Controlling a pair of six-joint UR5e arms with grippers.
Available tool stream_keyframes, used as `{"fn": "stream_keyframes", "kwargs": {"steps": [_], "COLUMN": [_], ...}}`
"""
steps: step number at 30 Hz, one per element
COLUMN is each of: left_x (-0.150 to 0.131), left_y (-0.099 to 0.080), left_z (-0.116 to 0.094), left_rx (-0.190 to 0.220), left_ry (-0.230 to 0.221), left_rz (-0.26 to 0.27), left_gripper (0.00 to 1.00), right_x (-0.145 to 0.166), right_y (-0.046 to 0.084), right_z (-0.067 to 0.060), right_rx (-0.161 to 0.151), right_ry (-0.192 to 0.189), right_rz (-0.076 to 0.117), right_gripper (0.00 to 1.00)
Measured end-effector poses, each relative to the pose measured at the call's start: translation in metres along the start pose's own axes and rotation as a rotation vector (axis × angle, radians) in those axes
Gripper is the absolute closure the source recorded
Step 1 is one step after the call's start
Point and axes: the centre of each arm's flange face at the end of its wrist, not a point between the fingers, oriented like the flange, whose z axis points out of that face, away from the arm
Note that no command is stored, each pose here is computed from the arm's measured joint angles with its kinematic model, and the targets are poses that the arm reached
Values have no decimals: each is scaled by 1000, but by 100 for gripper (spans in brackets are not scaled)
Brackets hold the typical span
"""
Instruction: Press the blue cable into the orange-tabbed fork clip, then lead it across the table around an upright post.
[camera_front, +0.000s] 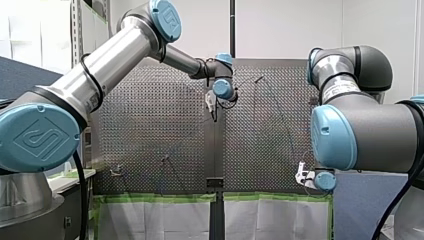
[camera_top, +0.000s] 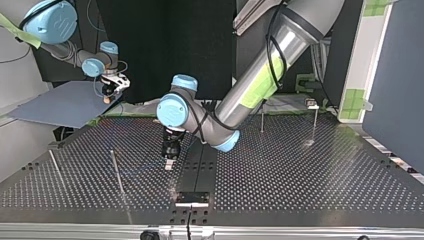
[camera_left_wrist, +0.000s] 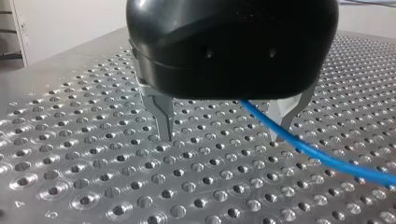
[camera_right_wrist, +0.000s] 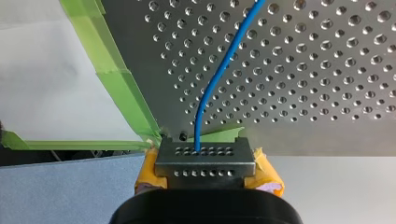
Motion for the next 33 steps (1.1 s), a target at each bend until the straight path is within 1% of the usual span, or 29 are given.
{"fn": "stream_keyframes", "kwargs": {"steps": [4, 10, 14, 19, 21, 24, 27, 33], "left_x": [-4, -14, -14, -12, -11, -10, -9, -9], "left_y": [2, 5, 9, 14, 16, 15, 15, 15], "left_z": [1, 1, -1, -4, -6, -8, -8, -8], "left_rx": [-7, -37, -63, -83, -84, -75, -71, -67], "left_ry": [1, 16, 41, 77, 96, 117, 125, 126], "left_rz": [-3, 3, 9, 7, 9, 12, 13, 8], "left_gripper": [0, 0, 0, 0, 0, 0, 0, 0], "right_x": [0, 1, 3, 5, 6, 8, 8, 10], "right_y": [3, 5, 5, 5, 5, 5, 5, 5], "right_z": [1, 3, 4, 7, 8, 10, 11, 13], "right_rx": [-2, -4, -3, -3, -3, -3, -1, 1], "right_ry": [0, 8, 11, 17, 19, 26, 38, 58], "right_rz": [1, -2, -2, -3, -4, -6, -8, -6], "right_gripper": [100, 100, 100, 100, 100, 100, 100, 100]}}
